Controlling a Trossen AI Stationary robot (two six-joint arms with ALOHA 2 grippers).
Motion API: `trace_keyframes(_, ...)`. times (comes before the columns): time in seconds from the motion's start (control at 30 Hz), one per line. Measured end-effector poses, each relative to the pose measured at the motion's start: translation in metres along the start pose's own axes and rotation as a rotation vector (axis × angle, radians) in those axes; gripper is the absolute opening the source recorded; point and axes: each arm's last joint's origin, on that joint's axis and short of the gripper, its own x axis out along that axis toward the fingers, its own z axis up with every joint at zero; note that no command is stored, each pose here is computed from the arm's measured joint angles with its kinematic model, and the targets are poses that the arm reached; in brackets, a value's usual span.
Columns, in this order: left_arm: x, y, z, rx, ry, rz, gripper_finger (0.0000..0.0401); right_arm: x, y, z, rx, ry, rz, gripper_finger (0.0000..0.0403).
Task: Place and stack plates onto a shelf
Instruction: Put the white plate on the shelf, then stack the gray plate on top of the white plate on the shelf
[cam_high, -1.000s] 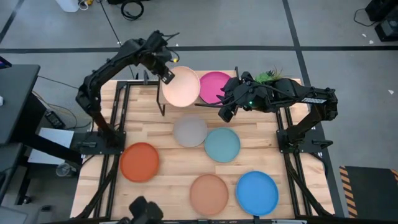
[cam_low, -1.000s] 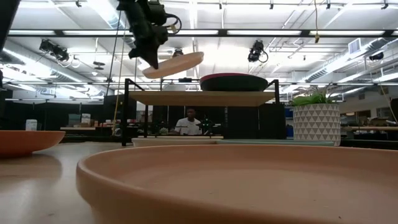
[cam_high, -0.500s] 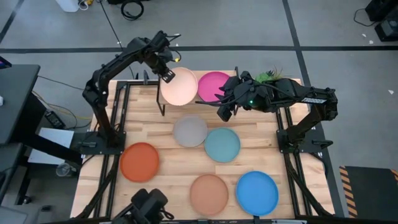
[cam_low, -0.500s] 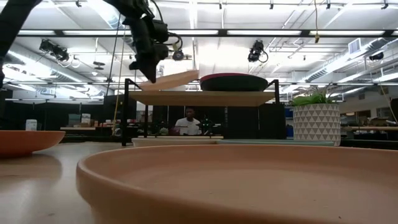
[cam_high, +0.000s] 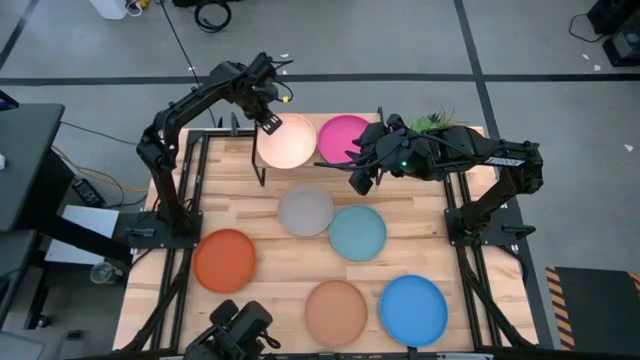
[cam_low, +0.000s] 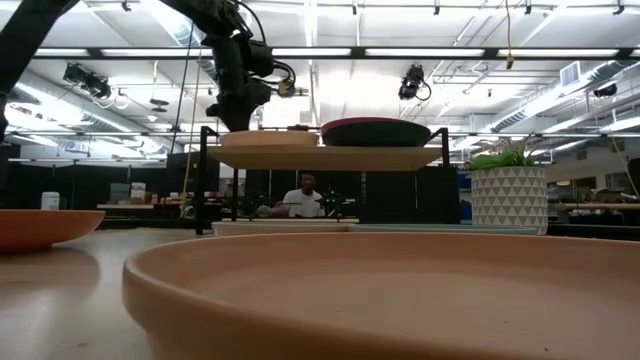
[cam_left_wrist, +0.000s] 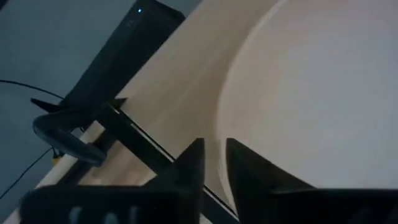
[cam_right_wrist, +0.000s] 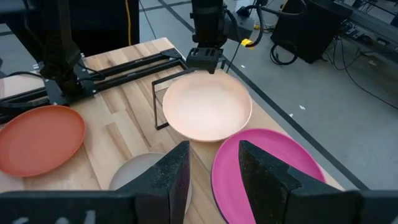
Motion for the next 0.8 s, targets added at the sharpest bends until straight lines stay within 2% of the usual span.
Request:
trace_keyframes(0.2, -0.009, 0.0, 0.008, 0.022, -0.077, -0.007, 0.0137, 0.0, 0.0, 0.0, -0.003, 0.0, 0.0, 0.0143)
trace_keyframes(0.4, -0.053, -0.02, 0.016, 0.235, -0.281, -0.199, 0.0154, 0.0, -0.001, -0.001, -0.016, 0.013, -0.004, 0.0143)
trace_keyframes(0.63, -0.091, -0.073, -0.008, 0.481, -0.399, -0.457, 0.0155, 0.002, -0.001, -0.011, -0.029, 0.094, -0.007, 0.0143)
trace_keyframes(0.8, -0.089, -0.113, -0.049, 0.617, -0.354, -0.561, 0.0155, 0.001, -0.003, -0.017, -0.007, 0.146, -0.021, 0.0143)
